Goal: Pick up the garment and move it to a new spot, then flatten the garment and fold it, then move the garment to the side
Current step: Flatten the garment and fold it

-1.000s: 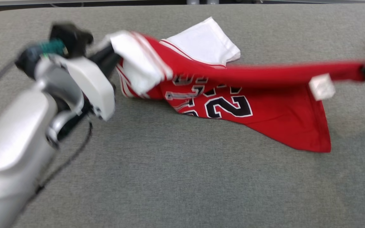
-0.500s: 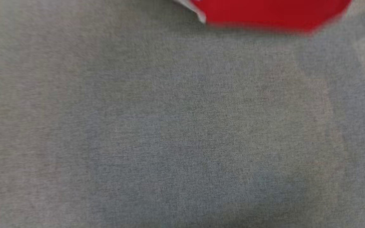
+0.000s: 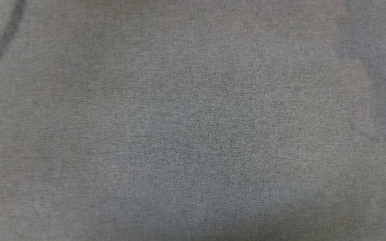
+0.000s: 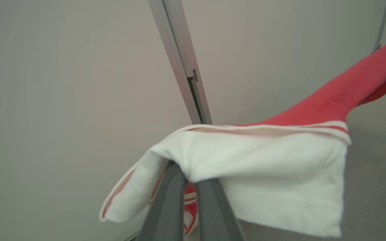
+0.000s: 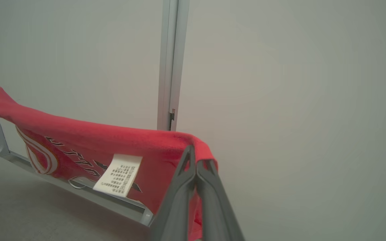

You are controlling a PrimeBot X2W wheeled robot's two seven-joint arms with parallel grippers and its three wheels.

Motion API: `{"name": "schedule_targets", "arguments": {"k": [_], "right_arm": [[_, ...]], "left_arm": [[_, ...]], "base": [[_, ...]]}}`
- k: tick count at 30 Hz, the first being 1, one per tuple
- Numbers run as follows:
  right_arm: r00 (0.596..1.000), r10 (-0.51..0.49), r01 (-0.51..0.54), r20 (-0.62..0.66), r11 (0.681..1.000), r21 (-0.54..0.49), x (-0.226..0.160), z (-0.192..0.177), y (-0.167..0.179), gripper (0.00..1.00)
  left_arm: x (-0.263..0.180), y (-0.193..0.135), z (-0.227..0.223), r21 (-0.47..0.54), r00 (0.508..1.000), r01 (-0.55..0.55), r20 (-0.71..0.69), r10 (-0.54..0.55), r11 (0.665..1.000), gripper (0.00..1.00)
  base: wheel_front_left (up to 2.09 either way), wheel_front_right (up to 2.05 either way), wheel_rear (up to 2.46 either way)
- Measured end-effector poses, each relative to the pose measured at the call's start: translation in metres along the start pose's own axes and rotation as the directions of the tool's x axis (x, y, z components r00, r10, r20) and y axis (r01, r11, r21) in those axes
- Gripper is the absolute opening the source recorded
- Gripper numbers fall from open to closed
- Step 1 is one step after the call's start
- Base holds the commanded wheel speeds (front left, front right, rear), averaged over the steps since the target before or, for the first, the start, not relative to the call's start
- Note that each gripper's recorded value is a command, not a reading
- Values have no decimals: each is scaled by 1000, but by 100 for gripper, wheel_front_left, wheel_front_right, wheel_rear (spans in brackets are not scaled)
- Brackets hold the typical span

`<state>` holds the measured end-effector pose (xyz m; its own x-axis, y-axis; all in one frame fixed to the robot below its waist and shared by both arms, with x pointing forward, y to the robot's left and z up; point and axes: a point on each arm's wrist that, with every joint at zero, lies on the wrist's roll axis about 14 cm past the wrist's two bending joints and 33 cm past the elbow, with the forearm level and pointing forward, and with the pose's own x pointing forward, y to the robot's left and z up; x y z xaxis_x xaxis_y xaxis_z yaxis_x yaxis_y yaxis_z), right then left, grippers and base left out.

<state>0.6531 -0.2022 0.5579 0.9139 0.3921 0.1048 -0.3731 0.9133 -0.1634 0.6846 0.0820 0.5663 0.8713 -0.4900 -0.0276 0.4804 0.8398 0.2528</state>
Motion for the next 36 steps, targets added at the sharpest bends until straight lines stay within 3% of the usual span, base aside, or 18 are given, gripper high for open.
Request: {"name": "schedule_targets", "arguments": {"k": [4, 9, 14, 25, 30, 36], "right_arm": [[991, 16, -5, -132, 996, 86, -38, -47, 16, 0], [963, 32, 20, -269, 982, 189, -94, -83, 33, 0], [941, 62, 24, -332, 968, 249, -138, -93, 54, 0], [921, 93, 39, -380, 945, 325, -224, -78, 88, 0], [899, 113, 42, -423, 939, 341, -257, -82, 99, 0], [878, 124, 56, -462, 933, 357, -280, -85, 101, 0]], "left_arm": [[-47, -41, -68, -209, 986, 32, -153, -65, 977, 0], [-131, -110, -117, -452, 934, 26, -306, -183, 892, 0], [-186, -137, -117, -503, 913, -8, -356, -199, 864, 0], [-273, -177, -87, -504, 880, -8, -414, -233, 864, 0], [-293, -189, -82, -498, 853, 9, -449, -266, 867, 0], [-309, -205, -82, -553, 801, 16, -491, -342, 833, 0]], "base": [[0, 0, 0], [0, 0, 0], [0, 0, 0], [0, 0, 0], [0, 0, 0], [0, 0, 0]]}}
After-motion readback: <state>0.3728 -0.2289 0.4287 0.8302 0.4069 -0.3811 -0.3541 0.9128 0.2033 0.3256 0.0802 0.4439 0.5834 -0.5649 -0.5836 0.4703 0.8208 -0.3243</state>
